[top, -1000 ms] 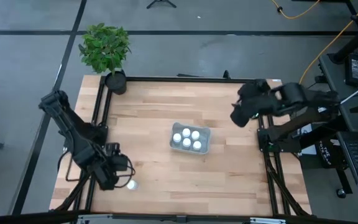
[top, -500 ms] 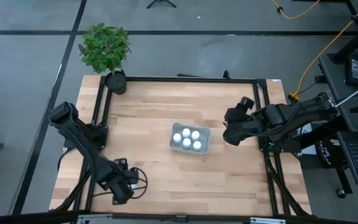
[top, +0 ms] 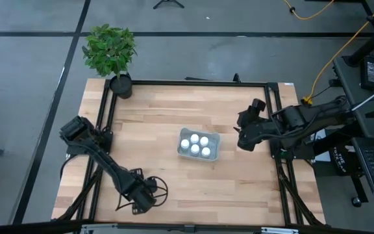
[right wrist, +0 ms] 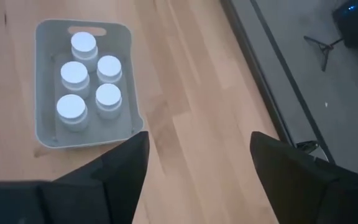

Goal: Pick and place pill bottles into a basket
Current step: Put the white pill bottle into the gray bin

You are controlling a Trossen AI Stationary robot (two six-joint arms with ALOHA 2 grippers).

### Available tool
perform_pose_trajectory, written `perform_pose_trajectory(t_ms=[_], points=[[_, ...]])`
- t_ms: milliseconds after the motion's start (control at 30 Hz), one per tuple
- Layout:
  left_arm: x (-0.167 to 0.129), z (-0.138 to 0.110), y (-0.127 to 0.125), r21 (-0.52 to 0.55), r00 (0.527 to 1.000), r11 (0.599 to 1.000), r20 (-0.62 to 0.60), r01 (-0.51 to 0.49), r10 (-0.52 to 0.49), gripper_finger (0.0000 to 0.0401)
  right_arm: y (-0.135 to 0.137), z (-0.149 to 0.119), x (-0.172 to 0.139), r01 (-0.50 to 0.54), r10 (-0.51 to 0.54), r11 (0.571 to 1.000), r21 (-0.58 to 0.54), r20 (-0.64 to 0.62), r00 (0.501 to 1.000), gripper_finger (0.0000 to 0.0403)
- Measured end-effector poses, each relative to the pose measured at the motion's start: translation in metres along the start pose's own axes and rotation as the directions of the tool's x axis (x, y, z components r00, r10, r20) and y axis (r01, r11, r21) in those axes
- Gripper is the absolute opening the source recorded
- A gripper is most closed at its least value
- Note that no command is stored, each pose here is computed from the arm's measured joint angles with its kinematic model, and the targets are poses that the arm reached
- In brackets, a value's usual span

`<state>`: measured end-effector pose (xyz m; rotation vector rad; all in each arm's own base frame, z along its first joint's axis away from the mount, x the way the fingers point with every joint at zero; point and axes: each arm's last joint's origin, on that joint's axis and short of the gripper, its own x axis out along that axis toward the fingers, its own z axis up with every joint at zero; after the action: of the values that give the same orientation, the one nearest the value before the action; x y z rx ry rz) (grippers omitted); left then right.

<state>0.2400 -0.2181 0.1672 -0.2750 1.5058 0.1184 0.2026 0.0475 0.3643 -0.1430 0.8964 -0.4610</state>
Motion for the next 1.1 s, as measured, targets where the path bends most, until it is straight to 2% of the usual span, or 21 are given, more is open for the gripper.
perform_pose_trajectory(t_ms=[200, 267, 467, 600, 733, 933, 1100], points=[[0.0, 0.0, 0.0, -0.039, 0.999, 0.999, -0.03, 0.023, -0.024, 0.0184, -0.006, -0.002, -0.007, -0.008, 0.008, 1.0, 0.002, 0.021, 1.0, 0.0281], [0.0, 0.0, 0.0, -0.027, 0.999, 0.999, -0.038, 0.028, -0.029, 0.0158, -0.007, -0.002, -0.008, -0.01, 0.01, 1.0, -0.002, 0.025, 1.0, 0.0281], [0.0, 0.0, 0.0, -0.013, 0.998, 0.999, -0.051, 0.038, -0.039, 0.0164, -0.007, -0.003, -0.008, -0.01, 0.01, 1.0, -0.014, 0.027, 1.0, 0.0281], [0.0, 0.0, 0.0, -0.014, 0.998, 0.999, -0.05, 0.038, -0.039, 0.0228, -0.007, -0.003, -0.008, -0.009, 0.01, 0.999, -0.032, 0.026, 1.0, 0.0281], [0.0, 0.0, -0.001, -0.022, 0.998, 0.999, -0.053, 0.039, -0.04, 0.0264, -0.007, -0.003, -0.008, -0.009, 0.01, 0.999, -0.035, 0.027, 1.0, 0.0281], [-0.001, -0.007, -0.005, -0.046, 0.997, 0.998, -0.066, 0.044, -0.047, 0.0285, -0.007, -0.003, -0.008, -0.009, 0.01, 0.999, -0.035, 0.027, 1.0, 0.0281], [-0.004, -0.016, -0.01, -0.059, 0.996, 0.997, -0.067, 0.055, -0.059, 0.0289, -0.008, -0.002, -0.008, -0.003, 0.004, 0.999, -0.035, 0.029, 1.0, 0.0281]])
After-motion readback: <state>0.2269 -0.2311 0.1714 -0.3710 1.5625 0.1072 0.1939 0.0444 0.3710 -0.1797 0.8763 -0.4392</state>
